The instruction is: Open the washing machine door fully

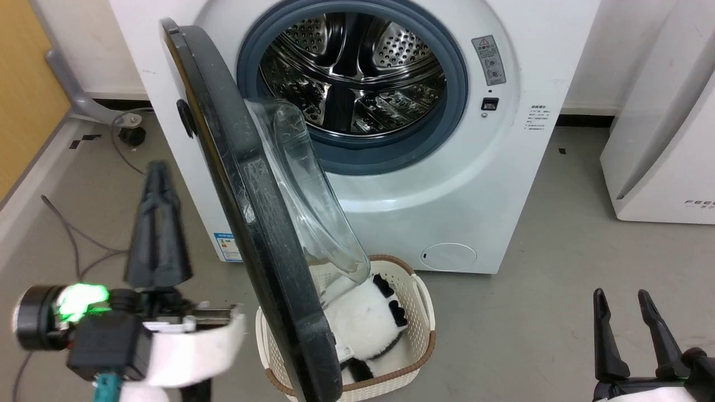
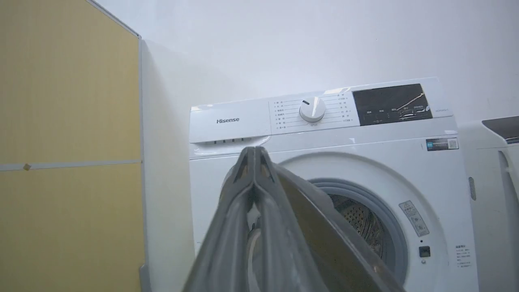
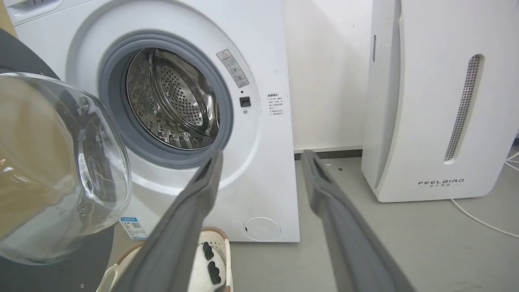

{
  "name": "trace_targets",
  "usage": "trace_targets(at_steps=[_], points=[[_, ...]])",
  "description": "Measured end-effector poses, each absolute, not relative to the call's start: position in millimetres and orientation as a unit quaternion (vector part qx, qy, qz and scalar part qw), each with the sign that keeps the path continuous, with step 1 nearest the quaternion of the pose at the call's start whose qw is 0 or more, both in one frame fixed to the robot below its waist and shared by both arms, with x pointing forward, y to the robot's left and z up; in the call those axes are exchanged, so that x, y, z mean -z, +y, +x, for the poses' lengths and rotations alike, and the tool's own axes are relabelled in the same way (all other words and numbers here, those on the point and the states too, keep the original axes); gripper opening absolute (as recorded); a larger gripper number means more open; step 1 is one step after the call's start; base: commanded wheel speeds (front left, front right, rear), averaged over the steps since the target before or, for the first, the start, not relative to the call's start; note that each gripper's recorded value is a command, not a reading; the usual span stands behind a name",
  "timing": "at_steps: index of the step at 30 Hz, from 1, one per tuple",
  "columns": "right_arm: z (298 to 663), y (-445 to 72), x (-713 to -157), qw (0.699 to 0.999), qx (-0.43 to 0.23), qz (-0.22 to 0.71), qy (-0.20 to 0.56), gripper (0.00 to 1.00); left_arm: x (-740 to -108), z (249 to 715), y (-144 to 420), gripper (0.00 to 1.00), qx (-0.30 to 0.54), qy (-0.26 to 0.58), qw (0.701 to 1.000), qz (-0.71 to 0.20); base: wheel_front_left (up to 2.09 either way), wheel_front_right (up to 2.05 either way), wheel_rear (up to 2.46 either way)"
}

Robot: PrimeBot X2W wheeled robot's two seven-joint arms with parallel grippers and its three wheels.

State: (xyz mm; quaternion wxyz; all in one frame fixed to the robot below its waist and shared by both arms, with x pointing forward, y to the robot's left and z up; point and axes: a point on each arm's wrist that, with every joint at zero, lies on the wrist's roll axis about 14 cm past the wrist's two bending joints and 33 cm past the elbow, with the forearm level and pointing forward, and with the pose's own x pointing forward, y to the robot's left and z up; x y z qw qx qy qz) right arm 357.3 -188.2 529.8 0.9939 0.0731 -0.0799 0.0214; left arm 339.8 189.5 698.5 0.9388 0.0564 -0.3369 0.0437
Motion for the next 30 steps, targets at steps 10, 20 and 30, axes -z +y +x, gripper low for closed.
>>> trace_targets(at_steps=[10, 20, 30], points=[[356.2, -189.5, -531.5, 0.994, -0.02, 0.073, -0.083, 1.0, -730.5, 317.4, 115.5, 0.0, 0.076, -0.395, 0.915, 0.02, 0.0, 0.0, 0.0], [356.5, -186.5, -531.1, 0.993, -0.024, 0.077, -0.082, 1.0, -730.8, 297.9, 64.9, 0.0, 0.172, -0.4, 0.9, 0.003, 0.0, 0.0, 0.0], [358.2, -181.6, -528.4, 0.994, -0.031, 0.078, -0.077, 1.0, -678.9, 287.0, 8.5, 0.0, 0.275, -0.315, 0.908, -0.02, 0.0, 0.0, 0.0]])
